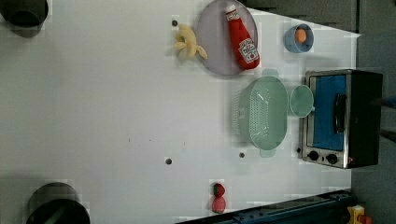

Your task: Drag strainer right to left.

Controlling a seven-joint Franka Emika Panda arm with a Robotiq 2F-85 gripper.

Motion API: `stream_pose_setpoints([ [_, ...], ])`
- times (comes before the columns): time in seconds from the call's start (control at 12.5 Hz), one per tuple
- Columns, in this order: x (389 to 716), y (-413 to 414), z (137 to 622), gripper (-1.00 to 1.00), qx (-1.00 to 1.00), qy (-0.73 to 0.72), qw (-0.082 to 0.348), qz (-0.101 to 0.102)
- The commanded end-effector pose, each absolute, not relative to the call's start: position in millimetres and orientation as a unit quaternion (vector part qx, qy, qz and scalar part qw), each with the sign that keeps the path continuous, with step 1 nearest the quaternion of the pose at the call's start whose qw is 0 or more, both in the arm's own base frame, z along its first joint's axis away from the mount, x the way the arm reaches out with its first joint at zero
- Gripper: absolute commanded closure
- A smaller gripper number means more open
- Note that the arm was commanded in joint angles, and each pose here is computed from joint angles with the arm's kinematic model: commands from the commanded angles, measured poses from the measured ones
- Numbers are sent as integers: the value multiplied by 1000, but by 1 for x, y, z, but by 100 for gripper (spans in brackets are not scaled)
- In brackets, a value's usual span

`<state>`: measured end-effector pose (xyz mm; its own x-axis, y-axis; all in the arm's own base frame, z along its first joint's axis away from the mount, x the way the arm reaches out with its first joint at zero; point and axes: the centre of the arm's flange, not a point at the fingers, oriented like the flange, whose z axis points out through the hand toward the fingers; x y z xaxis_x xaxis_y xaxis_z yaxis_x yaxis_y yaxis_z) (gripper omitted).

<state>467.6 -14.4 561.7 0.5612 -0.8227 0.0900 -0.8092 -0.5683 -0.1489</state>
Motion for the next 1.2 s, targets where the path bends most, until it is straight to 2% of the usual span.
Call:
stream_pose_setpoints([
  [0.08, 469, -25, 403, -100, -859, 512, -11, 21],
  [0.48, 475, -17, 266, -100, -776, 631, -4, -1],
  [0.72, 475, 3, 203, -100, -721, 693, -9, 6],
  [0.96, 476, 25, 164, -100, -716, 698, 16, -12],
  [1.2, 471, 36, 138, -100, -724, 690, 8, -4],
])
